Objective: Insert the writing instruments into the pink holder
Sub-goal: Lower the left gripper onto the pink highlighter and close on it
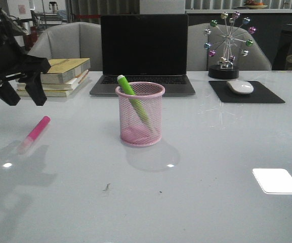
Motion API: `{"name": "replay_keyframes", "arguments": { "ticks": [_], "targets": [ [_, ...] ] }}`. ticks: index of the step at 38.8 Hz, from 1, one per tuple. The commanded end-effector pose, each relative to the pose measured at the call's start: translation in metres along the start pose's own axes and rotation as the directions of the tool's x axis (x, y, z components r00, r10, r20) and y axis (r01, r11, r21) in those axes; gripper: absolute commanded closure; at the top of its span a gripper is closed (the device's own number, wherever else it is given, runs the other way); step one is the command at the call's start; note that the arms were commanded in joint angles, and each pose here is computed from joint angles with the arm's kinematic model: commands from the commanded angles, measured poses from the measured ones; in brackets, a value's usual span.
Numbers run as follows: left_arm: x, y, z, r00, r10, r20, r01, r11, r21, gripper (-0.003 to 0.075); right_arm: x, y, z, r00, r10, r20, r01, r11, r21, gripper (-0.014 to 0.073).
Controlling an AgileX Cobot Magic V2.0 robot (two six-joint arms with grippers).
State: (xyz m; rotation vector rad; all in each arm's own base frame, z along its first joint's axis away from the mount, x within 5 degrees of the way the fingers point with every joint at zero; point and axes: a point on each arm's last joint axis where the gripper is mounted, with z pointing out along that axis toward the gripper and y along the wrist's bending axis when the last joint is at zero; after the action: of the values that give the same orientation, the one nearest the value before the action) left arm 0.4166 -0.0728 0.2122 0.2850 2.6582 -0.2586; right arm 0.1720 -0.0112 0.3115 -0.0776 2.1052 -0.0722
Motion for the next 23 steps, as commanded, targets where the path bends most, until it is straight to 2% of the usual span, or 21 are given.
{"name": "replay_keyframes", "arguments": {
  "ticks": [1, 12, 23],
  "targets": [
    [-0.016, -0.005, -0.022, 0.995, 0.014, 0.102, -0.014, 1.000, -0.005, 0.0281, -0.015, -0.004, -0.007, 0.995, -0.014, 0.101, 0.011, 0.999, 0.034, 0.0200],
    [-0.010, -0.001, 0.001, 0.999, 0.005, 0.046, -0.005, 1.000, -0.002, 0.0281, -0.013, -0.004, -0.007, 0.996, -0.014, 0.090, 0.011, 0.999, 0.030, 0.0200],
    [-0.008, -0.001, 0.007, 1.000, 0.003, 0.030, -0.003, 1.000, -0.001, 0.0282, -0.012, -0.003, -0.007, 0.997, -0.014, 0.075, 0.012, 1.000, 0.026, 0.0200]
  ]
}}
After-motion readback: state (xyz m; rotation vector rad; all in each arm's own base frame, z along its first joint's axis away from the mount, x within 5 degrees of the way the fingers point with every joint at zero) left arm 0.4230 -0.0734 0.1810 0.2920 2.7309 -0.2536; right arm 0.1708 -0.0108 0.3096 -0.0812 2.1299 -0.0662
